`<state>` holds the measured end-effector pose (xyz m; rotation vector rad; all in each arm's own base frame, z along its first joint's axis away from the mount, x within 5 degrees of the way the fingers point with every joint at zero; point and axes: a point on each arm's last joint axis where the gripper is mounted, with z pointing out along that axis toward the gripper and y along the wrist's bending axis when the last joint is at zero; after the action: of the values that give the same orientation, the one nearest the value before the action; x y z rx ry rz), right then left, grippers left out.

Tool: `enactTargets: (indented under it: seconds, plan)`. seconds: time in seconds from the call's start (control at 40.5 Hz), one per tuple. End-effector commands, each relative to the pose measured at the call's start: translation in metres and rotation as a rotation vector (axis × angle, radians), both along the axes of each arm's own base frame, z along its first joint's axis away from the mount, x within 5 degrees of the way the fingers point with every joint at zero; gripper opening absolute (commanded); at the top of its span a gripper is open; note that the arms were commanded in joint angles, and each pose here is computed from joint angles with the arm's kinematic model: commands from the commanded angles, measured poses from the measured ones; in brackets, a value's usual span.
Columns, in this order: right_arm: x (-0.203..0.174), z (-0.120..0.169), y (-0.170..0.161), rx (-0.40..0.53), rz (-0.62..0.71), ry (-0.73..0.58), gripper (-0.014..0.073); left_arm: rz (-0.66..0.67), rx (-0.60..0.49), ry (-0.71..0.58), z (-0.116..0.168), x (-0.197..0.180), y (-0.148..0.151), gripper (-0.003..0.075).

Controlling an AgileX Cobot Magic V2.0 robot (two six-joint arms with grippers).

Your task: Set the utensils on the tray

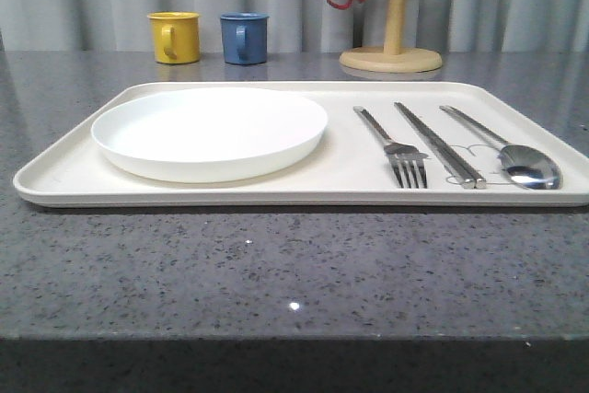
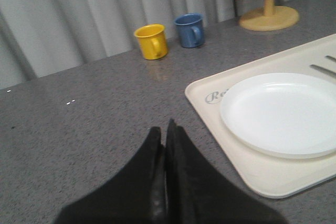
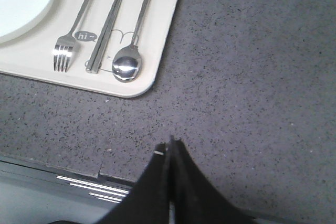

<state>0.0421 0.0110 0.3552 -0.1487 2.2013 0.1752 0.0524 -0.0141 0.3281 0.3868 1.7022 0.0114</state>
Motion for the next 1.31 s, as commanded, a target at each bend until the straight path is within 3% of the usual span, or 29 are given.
enactTargets:
  seconds: [0.0,0.148,0.346,0.593,1.285]
  plan:
    - [0.004,0.010,0.000,-0.005,-0.003,-0.081,-0.0066,0.067,-0.033,-0.161,-0.012,-0.007,0.005,-0.0020]
    - [0.004,0.010,0.000,-0.005,-0.003,-0.081,-0.0066,0.147,-0.144,-0.284,-0.058,-0.009,0.010,-0.0020]
    - [0.004,0.010,0.000,-0.005,-0.002,-0.078,-0.0066,0.217,-0.207,-0.236,-0.095,-0.004,0.014,-0.0020]
    - [0.004,0.010,0.000,-0.005,-0.002,-0.078,-0.0066,0.182,-0.245,-0.298,-0.114,0.002,0.012,-0.0020]
    - [0.004,0.010,0.000,-0.005,-0.002,-0.078,-0.0066,0.189,-0.231,-0.292,-0.116,0.002,0.013,-0.0020]
